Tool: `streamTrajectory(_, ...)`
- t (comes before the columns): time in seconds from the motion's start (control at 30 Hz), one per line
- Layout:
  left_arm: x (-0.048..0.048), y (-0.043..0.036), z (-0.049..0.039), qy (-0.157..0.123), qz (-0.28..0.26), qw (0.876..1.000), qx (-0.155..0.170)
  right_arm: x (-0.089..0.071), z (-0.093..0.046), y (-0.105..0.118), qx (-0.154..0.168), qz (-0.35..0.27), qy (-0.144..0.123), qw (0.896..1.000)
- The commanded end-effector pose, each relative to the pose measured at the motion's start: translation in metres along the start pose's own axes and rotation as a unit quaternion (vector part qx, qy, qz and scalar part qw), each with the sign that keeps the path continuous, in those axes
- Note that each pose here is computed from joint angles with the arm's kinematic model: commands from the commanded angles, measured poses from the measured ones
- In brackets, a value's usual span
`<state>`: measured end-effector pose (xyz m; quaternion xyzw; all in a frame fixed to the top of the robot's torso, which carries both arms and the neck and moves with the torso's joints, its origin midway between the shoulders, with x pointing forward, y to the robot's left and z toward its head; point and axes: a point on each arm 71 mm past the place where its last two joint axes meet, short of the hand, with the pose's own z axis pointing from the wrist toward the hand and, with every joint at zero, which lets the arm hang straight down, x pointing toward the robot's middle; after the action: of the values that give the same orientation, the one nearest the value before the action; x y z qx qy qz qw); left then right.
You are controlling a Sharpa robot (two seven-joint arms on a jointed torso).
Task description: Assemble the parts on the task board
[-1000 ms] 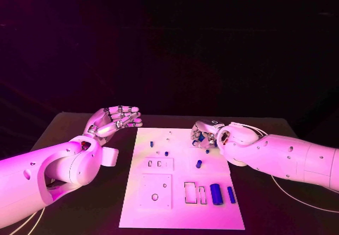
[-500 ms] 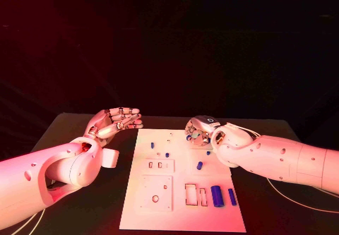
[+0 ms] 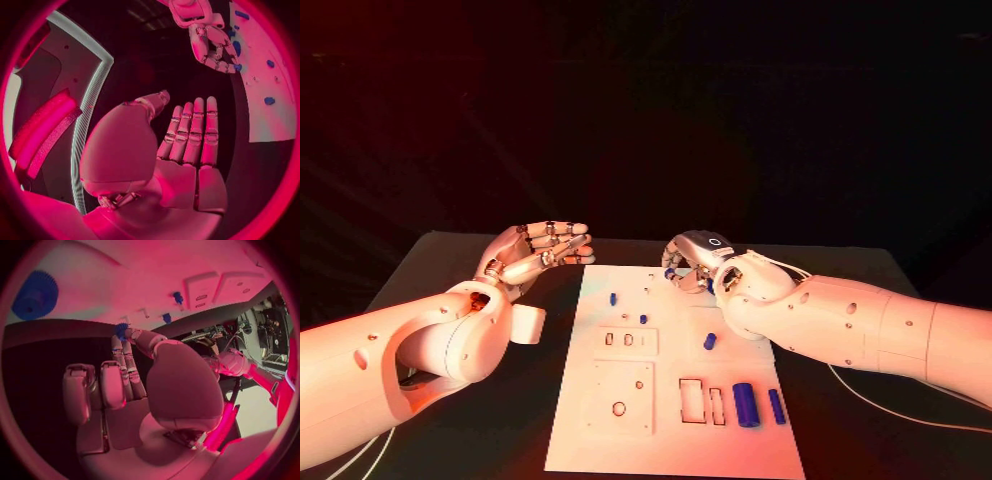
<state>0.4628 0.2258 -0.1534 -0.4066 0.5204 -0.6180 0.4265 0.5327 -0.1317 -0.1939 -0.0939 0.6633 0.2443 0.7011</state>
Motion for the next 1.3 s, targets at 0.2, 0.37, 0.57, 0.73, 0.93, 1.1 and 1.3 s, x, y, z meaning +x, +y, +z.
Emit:
streamTrajectory(0.2,0.0039,-0.0028,0.0018,0.009,-0.006,1.0,0.005,0.0,0.009,0.01,-0.015,-0.004,-0.019,1.0)
streamTrajectory(0.37,0.0052,-0.0047,0.0025,0.011,-0.006,1.0,0.007,0.002,0.013,0.013,-0.017,-0.005,-0.019,1.0)
streamTrajectory(0.57,0.006,-0.0074,0.0033,0.013,-0.006,1.0,0.009,0.005,0.017,0.016,-0.017,-0.005,-0.017,1.0)
streamTrajectory(0.73,0.006,-0.0089,0.0038,0.013,-0.006,1.0,0.011,0.006,0.018,0.017,-0.018,-0.005,-0.013,1.0)
streamTrajectory(0.93,0.0067,-0.0104,0.0045,0.014,-0.006,1.0,0.012,0.007,0.02,0.017,-0.016,-0.004,-0.01,1.0)
streamTrajectory(1.1,0.0072,-0.0113,0.0049,0.015,-0.006,1.0,0.013,0.008,0.021,0.015,-0.012,-0.006,-0.005,1.0)
streamTrajectory(1.3,0.0073,-0.012,0.005,0.016,-0.006,1.0,0.013,0.008,0.022,0.012,-0.006,-0.009,-0.002,1.0)
